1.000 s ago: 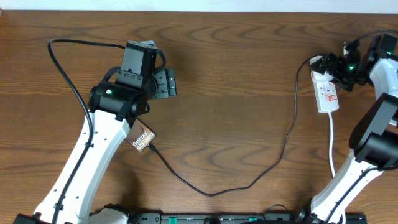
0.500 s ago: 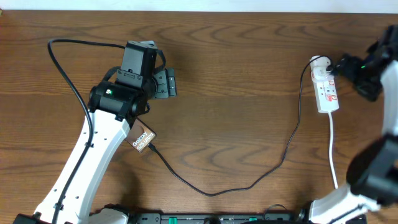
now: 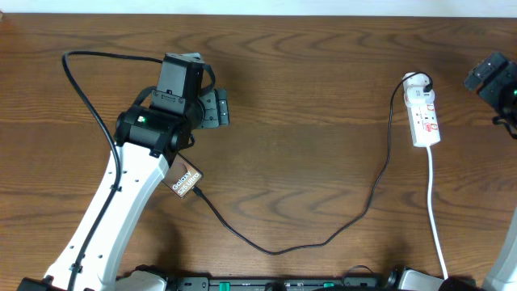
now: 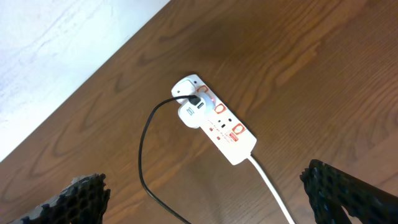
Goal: Plug charger to phone and switch on socket
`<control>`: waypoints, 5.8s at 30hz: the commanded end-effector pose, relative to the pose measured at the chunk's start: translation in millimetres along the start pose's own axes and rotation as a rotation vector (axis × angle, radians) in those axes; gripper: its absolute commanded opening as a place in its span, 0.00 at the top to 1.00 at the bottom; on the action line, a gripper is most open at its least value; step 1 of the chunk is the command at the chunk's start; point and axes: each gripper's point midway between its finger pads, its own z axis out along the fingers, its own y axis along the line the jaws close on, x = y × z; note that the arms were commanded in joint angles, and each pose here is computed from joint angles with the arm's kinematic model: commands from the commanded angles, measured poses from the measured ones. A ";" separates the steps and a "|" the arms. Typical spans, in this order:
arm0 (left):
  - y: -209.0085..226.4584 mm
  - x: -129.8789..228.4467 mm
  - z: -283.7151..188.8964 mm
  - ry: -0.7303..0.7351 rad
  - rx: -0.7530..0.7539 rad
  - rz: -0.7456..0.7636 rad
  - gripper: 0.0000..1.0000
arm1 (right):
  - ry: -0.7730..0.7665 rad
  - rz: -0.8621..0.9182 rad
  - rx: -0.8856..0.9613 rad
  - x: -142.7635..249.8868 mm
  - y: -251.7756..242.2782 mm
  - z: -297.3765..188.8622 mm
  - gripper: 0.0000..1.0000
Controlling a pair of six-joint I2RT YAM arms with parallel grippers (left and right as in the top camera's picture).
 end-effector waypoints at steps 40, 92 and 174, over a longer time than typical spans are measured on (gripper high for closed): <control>1.7 -4.1 -5.1 -0.012 -0.012 0.016 0.13 | -0.015 0.013 0.011 -2.0 -2.3 -5.1 0.01; 84.6 61.4 -273.7 -0.842 0.057 -0.182 0.12 | -0.015 0.013 0.011 -2.0 -2.3 -5.1 0.01; 118.5 131.2 -22.0 -0.771 -0.034 0.081 0.12 | -0.015 0.013 0.011 -2.0 -2.3 -5.1 0.01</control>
